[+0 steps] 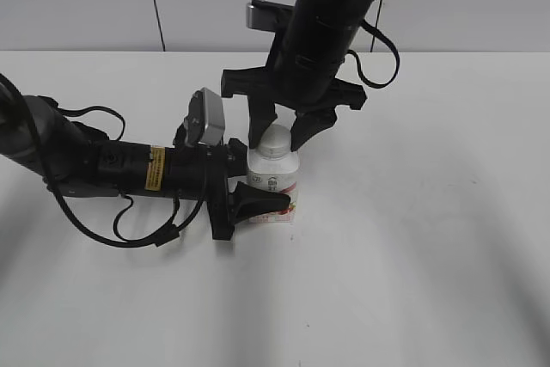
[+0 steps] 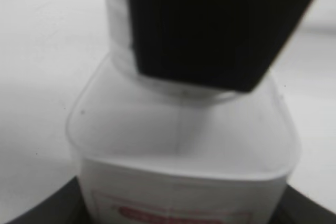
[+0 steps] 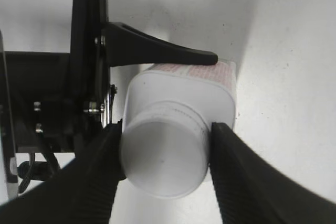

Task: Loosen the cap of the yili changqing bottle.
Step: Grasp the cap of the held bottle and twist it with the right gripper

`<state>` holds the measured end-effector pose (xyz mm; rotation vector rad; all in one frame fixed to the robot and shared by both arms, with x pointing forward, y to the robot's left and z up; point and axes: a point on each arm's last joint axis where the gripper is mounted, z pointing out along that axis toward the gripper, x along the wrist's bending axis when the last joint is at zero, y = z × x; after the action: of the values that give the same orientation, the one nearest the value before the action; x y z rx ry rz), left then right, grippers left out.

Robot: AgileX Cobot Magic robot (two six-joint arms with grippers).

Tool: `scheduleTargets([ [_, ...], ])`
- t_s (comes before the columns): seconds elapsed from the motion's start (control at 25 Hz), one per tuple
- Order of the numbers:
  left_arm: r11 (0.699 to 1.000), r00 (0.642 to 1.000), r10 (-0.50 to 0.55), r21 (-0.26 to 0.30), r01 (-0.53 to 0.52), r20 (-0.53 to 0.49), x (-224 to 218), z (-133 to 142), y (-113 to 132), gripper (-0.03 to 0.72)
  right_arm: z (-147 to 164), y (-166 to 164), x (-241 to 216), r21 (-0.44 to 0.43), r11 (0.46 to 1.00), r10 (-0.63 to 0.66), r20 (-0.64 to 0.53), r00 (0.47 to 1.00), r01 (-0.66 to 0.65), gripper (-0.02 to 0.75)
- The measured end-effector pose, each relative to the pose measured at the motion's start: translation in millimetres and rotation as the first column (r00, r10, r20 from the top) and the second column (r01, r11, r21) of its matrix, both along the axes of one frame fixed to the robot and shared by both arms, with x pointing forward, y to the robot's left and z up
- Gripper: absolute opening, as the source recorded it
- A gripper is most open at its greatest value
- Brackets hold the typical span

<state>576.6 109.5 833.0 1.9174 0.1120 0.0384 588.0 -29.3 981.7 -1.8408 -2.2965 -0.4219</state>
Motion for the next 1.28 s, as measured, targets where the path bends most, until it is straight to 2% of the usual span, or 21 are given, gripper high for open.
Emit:
scheduleTargets([
  [0.24,1.0,1.0,0.0,0.0,0.0,0.0,0.0,0.0,0.0,0.398,-0.1,0.4,-0.5,-0.006,0.999,0.05,0.016,0.999,-0.05,0.407],
  [0.4,1.0,1.0,0.0,0.0,0.0,0.0,0.0,0.0,0.0,0.398,-0.2,0.2,-1.0,-0.024,0.974,0.228,0.069,0.971,-0.227,0.406],
  [0.6,1.0,1.0,0.0,0.0,0.0,0.0,0.0,0.0,0.0,0.398,-0.2,0.1,-1.1,-0.057,0.899,0.437,0.134,0.889,-0.434,0.401],
  [0.76,1.0,1.0,-0.002,0.001,0.002,0.001,-0.2,-0.1,0.0,0.396,0.3,0.2,-1.1,-0.103,0.783,0.62,0.189,0.761,-0.613,0.4],
  [0.96,1.0,1.0,-0.008,0.002,0.008,0.005,-0.6,-0.1,0.0,0.395,0.7,0.2,-1.1,-0.171,0.597,0.797,0.239,0.554,-0.784,0.398],
  [1.28,1.0,1.0,-0.009,0.002,0.009,0.006,-0.6,-0.1,0.0,0.394,0.6,0.0,-1.0,-0.253,0.368,0.915,0.266,0.302,-0.895,0.396],
])
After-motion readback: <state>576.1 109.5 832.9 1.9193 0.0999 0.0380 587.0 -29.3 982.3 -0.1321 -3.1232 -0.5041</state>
